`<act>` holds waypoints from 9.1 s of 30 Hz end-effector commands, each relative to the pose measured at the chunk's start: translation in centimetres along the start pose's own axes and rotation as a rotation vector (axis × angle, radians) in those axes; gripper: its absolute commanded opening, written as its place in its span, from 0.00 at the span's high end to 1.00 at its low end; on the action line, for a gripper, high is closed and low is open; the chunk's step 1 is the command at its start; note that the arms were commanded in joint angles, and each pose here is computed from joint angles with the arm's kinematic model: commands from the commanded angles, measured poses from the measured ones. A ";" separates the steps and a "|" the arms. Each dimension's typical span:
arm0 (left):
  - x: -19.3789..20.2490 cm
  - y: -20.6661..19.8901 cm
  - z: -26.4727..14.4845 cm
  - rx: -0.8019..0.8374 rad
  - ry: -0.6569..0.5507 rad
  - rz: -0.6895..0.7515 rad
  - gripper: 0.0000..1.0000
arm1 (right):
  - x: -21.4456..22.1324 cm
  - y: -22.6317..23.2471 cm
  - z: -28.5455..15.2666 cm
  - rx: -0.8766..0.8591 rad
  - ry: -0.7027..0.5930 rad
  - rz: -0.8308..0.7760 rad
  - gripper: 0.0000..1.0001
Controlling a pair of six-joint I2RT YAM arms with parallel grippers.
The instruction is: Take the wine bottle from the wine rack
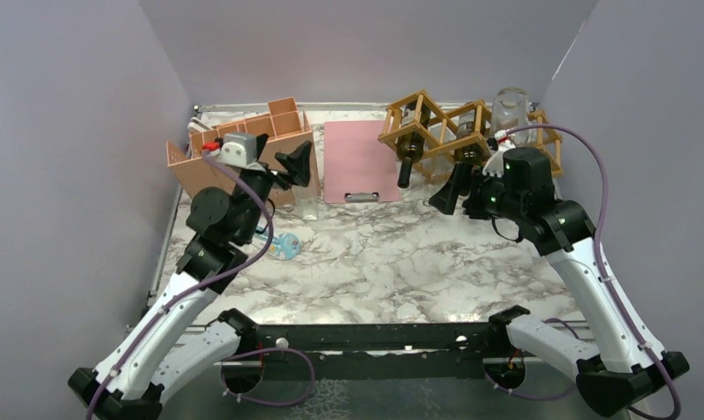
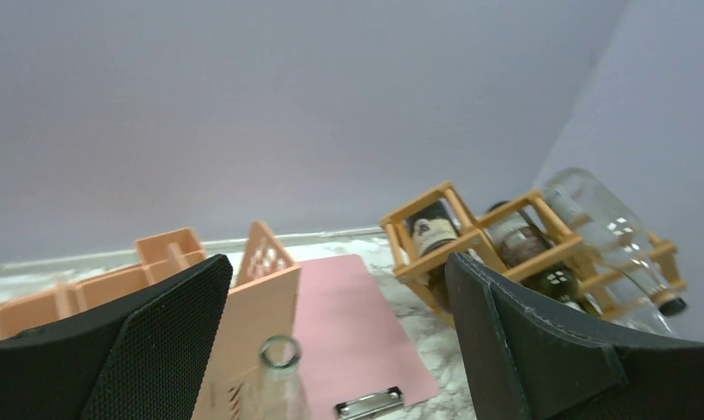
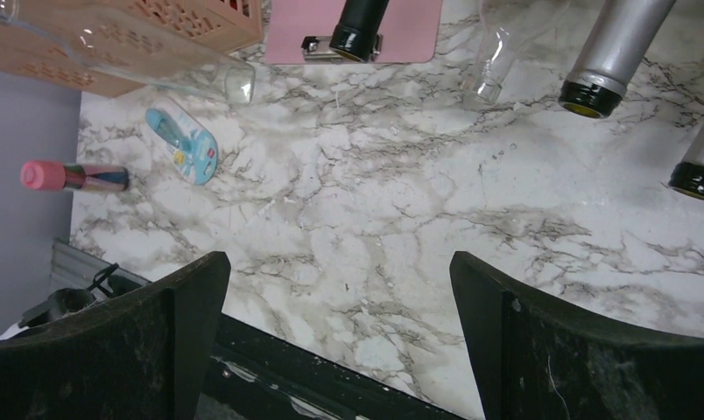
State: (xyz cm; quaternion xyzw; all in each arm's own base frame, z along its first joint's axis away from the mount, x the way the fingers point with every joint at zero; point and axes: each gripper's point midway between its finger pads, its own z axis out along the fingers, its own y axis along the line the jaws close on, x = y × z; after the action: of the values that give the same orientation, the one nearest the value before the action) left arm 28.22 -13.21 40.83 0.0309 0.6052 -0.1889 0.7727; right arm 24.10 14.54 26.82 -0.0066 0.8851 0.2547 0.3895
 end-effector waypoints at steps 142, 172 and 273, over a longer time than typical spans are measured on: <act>5.2 -11.3 -2.2 0.503 -0.011 0.213 0.01 | -9.3 -19.0 6.5 -0.002 -0.249 0.333 0.62; 5.0 -11.5 -2.4 0.514 -0.015 0.202 0.01 | -12.4 -13.3 2.8 -0.258 -0.444 0.295 0.72; 18.8 -20.0 -7.8 1.128 0.045 0.722 0.01 | 9.6 7.6 -0.2 -0.684 0.615 0.136 0.78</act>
State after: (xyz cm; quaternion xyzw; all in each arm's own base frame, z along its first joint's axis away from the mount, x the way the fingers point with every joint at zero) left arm 17.41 -34.20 24.63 0.6254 0.3979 -0.2359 0.6284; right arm 16.05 21.95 21.27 -0.0704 0.8635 0.4988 0.0245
